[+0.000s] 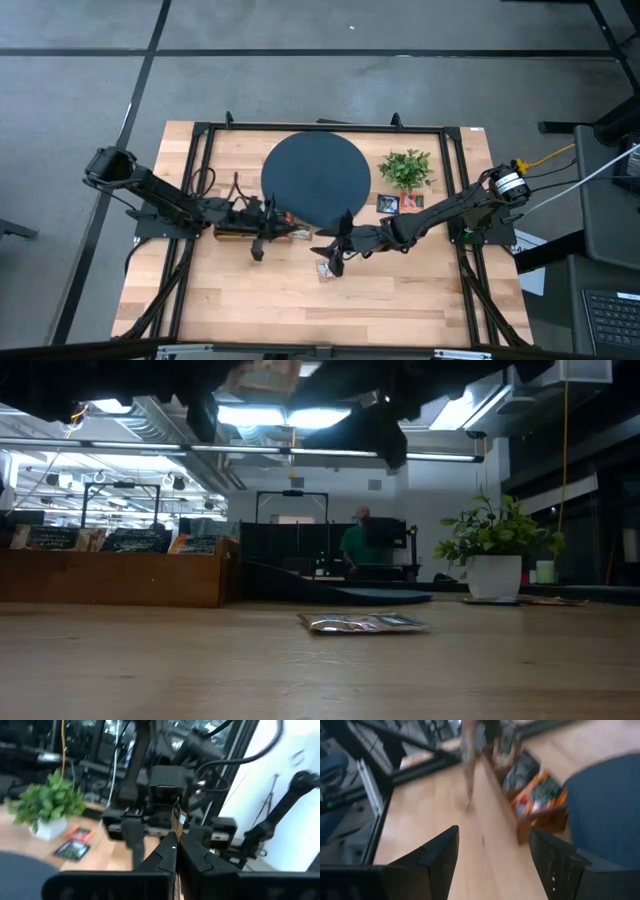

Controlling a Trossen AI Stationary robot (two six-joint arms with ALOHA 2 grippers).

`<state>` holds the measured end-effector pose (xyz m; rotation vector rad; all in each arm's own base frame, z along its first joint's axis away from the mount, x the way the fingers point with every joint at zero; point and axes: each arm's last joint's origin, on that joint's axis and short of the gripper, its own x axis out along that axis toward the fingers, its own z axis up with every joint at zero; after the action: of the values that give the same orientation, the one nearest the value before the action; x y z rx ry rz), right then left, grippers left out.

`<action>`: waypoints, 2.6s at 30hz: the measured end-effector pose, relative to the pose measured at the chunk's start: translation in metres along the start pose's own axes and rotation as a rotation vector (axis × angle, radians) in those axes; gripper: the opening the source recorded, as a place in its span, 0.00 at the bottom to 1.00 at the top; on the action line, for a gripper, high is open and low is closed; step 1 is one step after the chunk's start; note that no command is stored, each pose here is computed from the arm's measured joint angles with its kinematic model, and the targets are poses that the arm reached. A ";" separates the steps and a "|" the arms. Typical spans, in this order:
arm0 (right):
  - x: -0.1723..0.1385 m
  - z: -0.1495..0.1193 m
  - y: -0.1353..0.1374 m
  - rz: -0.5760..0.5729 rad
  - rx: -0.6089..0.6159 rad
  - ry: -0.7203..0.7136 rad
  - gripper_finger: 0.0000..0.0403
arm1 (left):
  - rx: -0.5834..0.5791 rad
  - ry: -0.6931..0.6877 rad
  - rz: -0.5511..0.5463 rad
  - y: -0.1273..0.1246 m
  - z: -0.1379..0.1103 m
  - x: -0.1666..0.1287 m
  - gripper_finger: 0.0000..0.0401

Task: Pick & Place Tea
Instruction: Put the brown tea bag into the left section of the wooden organizer

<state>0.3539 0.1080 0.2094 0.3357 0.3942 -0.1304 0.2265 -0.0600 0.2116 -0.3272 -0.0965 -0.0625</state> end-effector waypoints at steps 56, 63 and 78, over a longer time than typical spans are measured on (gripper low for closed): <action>-0.006 0.034 0.015 0.011 -0.140 -0.414 0.40 | 0.171 -0.140 0.080 -0.027 0.030 -0.009 0.01; -0.008 0.037 0.017 0.031 -0.146 -0.443 0.21 | 0.146 -0.127 0.081 -0.025 0.026 -0.012 0.01; -0.006 0.033 0.017 0.075 -0.172 -0.393 0.01 | 0.140 -0.103 0.014 -0.024 0.024 -0.010 0.01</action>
<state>0.3631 0.1130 0.2456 0.1488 0.0025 -0.0852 0.2125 -0.0746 0.2411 -0.1916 -0.1996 -0.0245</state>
